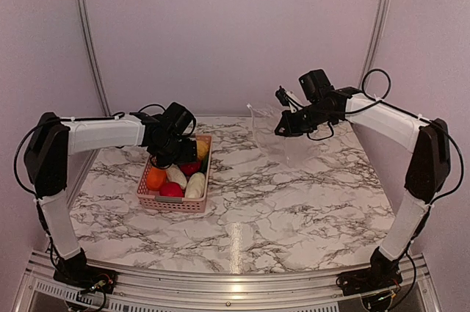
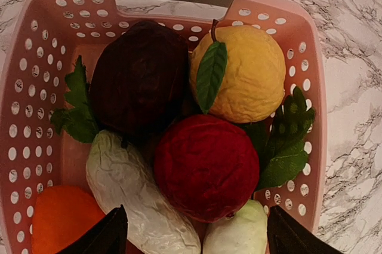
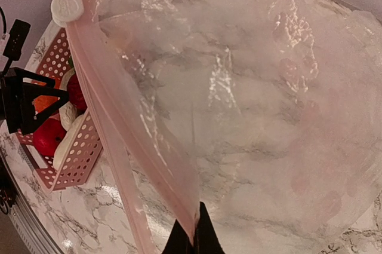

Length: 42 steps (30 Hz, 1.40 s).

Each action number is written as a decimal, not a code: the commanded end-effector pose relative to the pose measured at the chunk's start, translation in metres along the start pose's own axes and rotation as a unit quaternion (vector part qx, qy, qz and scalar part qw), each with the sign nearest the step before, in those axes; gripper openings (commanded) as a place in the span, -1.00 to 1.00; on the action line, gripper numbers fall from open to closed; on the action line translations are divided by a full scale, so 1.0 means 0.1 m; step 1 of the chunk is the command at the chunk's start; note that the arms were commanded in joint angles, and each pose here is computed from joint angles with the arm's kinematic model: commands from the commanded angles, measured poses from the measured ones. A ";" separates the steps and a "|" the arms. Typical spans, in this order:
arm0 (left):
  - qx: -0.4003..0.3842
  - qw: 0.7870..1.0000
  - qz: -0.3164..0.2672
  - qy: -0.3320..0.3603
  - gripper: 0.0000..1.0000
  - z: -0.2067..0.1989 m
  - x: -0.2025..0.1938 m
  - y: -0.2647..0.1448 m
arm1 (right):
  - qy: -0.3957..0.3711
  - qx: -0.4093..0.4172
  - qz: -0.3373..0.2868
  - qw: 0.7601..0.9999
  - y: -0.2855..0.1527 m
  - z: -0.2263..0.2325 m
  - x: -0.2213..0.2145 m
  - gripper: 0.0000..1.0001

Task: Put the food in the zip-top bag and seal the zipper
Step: Pick up the fake fruit from the bin.

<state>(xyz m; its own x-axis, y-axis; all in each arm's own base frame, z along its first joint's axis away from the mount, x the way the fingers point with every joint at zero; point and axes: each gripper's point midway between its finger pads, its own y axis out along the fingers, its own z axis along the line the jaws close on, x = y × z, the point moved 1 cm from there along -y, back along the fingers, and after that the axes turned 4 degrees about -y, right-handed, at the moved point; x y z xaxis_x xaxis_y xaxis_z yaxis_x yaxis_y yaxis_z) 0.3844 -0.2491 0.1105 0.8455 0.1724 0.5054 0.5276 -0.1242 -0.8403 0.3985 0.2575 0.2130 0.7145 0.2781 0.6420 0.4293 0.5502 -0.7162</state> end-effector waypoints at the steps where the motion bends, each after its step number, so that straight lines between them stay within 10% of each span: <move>1: 0.013 0.999 0.035 -0.005 0.66 0.01 -0.05 0.13 | -0.011 0.012 -0.009 1.000 -0.05 0.08 0.10 -1.00; 22: 0.032 0.996 0.087 -0.002 0.56 -0.05 -0.12 0.51 | 0.004 0.035 0.000 0.999 0.04 0.12 0.03 -1.00; 42: -0.104 0.994 -0.011 -0.022 0.20 -0.51 0.56 -0.66 | 0.026 0.053 0.010 0.998 0.08 0.30 0.04 -1.00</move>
<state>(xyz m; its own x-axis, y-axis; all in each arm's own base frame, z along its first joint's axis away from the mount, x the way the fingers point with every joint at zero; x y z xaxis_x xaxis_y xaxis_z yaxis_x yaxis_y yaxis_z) 0.4011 -0.2719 0.1481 0.8720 0.1936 0.4495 0.4852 -0.2209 -0.8461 0.3910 0.2706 0.2060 0.7503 0.2630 0.6066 0.3692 0.5945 -0.7144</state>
